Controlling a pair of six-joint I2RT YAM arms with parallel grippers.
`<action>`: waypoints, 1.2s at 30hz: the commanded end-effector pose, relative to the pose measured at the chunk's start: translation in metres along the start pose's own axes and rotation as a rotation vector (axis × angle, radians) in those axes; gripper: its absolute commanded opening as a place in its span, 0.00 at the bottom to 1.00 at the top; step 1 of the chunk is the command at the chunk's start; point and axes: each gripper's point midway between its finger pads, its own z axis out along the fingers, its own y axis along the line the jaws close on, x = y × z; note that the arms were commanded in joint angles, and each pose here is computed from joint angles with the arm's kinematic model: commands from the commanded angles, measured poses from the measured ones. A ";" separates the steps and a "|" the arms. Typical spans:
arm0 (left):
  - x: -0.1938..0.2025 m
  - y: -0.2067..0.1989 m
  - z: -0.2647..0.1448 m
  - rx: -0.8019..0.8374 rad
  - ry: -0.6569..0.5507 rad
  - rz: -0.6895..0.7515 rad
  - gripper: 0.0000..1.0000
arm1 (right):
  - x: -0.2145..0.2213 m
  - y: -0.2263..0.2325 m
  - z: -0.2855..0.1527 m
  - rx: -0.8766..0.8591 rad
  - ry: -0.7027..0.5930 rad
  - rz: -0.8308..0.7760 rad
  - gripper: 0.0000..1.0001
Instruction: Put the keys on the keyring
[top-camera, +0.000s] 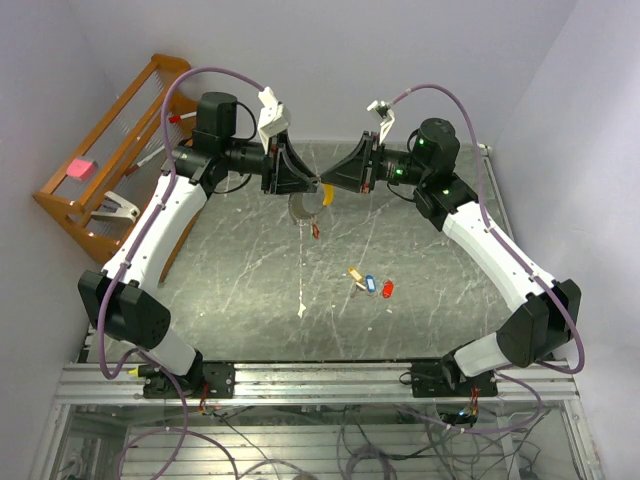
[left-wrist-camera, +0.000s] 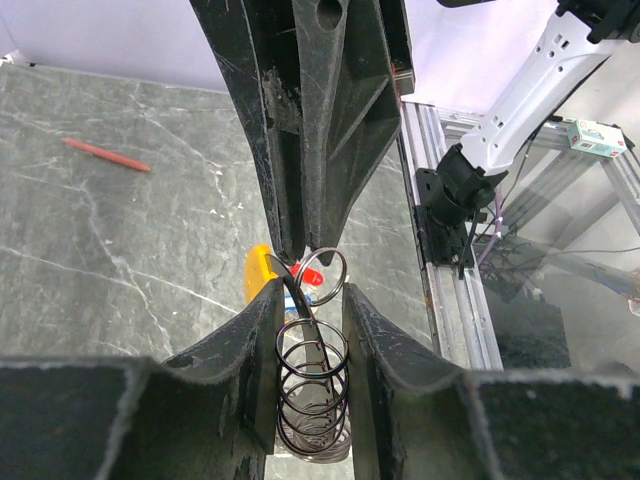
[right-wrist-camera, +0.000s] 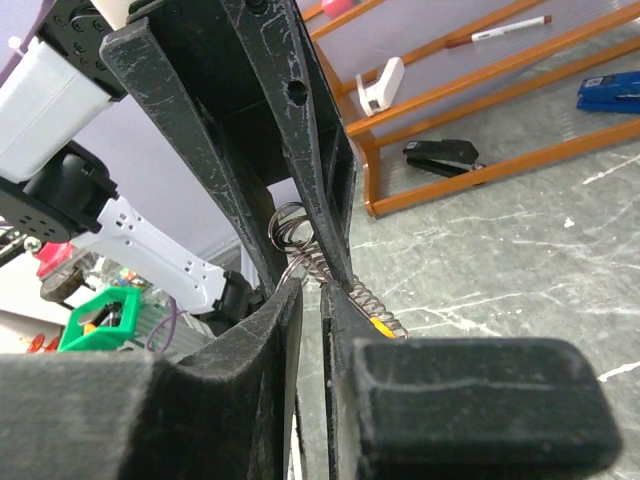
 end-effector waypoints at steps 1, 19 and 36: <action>-0.011 -0.018 -0.001 0.064 -0.022 0.055 0.07 | -0.008 0.010 0.000 -0.054 -0.003 -0.013 0.15; -0.017 -0.046 -0.003 0.223 -0.060 0.024 0.07 | 0.000 0.013 -0.005 -0.063 0.029 -0.043 0.28; -0.023 -0.055 -0.005 0.266 -0.071 -0.008 0.07 | -0.017 0.001 -0.029 0.009 -0.030 -0.141 0.48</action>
